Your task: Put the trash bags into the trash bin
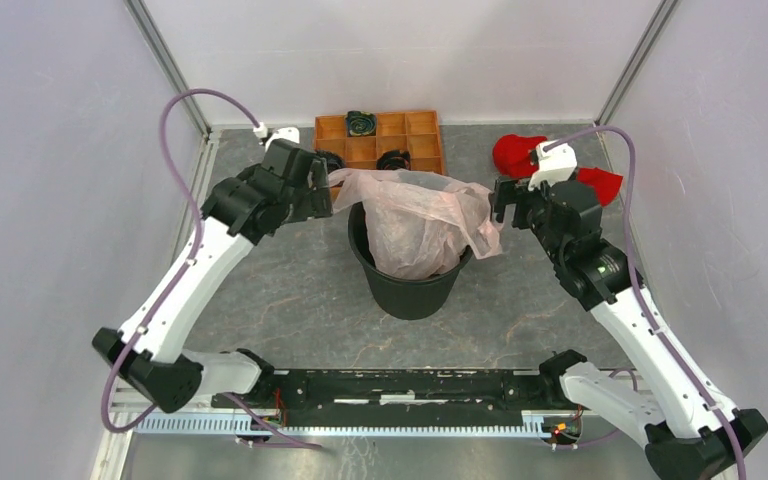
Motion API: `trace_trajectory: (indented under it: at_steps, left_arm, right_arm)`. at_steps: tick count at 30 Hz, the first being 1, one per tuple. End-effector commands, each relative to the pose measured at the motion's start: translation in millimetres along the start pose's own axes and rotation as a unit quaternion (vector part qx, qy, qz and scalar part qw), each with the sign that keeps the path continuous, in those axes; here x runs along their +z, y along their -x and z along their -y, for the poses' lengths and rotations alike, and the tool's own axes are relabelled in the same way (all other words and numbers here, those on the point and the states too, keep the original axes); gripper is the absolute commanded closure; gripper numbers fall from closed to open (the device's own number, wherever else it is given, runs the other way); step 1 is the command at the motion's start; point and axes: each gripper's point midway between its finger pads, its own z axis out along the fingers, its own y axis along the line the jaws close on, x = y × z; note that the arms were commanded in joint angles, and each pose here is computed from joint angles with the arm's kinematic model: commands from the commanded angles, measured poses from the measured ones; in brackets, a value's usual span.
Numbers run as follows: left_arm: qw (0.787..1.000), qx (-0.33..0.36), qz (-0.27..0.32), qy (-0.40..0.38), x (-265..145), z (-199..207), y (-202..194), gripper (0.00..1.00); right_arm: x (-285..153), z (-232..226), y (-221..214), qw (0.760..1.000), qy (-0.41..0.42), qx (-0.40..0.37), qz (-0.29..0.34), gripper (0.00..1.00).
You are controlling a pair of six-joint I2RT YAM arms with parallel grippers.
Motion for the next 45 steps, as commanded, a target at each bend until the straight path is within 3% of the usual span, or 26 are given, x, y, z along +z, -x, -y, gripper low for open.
trace_trajectory:
  at_steps: [1,9,11,18,23,31,39,42,45]
  left_arm:
    - [0.994,-0.097,0.040,-0.018,-22.6,-3.3,12.3,0.00]
    - [0.982,-0.157,0.085,-0.058,-43.7,-12.0,31.5,0.00]
    - [0.981,-0.167,0.074,-0.060,-32.5,-15.5,37.6,0.00]
    - [0.957,-0.216,-0.004,-0.192,11.7,-13.0,34.2,0.01]
    - [0.915,-0.249,-0.045,-0.314,32.0,21.9,14.3,0.02]
    - [0.920,-0.241,-0.035,-0.307,50.1,19.9,6.8,0.05]
    - [0.906,-0.246,-0.048,-0.340,56.5,31.2,2.3,0.08]
    - [0.900,-0.253,-0.049,-0.353,59.0,35.7,2.4,0.16]
    - [0.897,-0.255,-0.055,-0.358,61.9,37.8,0.3,0.32]
  right_arm:
    - [-7.1,-8.1,10.1,1.000,-0.015,0.020,0.003,0.04]
    - [-21.1,-25.5,38.7,0.998,0.039,0.036,0.033,0.02]
    - [-23.4,-27.9,35.1,0.998,0.044,0.048,0.023,0.02]
    - [-40.7,-71.5,33.4,0.980,0.159,0.118,-0.001,0.02]
    - [-53.1,-64.2,31.5,0.981,0.147,0.128,-0.006,0.02]
    - [-72.7,-50.3,15.0,0.985,0.132,0.107,-0.010,0.02]
    - [-93.3,-65.2,2.3,0.976,0.200,0.090,0.006,0.02]
    - [-94.4,-66.0,1.8,0.974,0.206,0.093,0.022,0.02]
    - [-87.0,-51.3,-3.9,0.981,0.163,0.096,0.033,0.04]
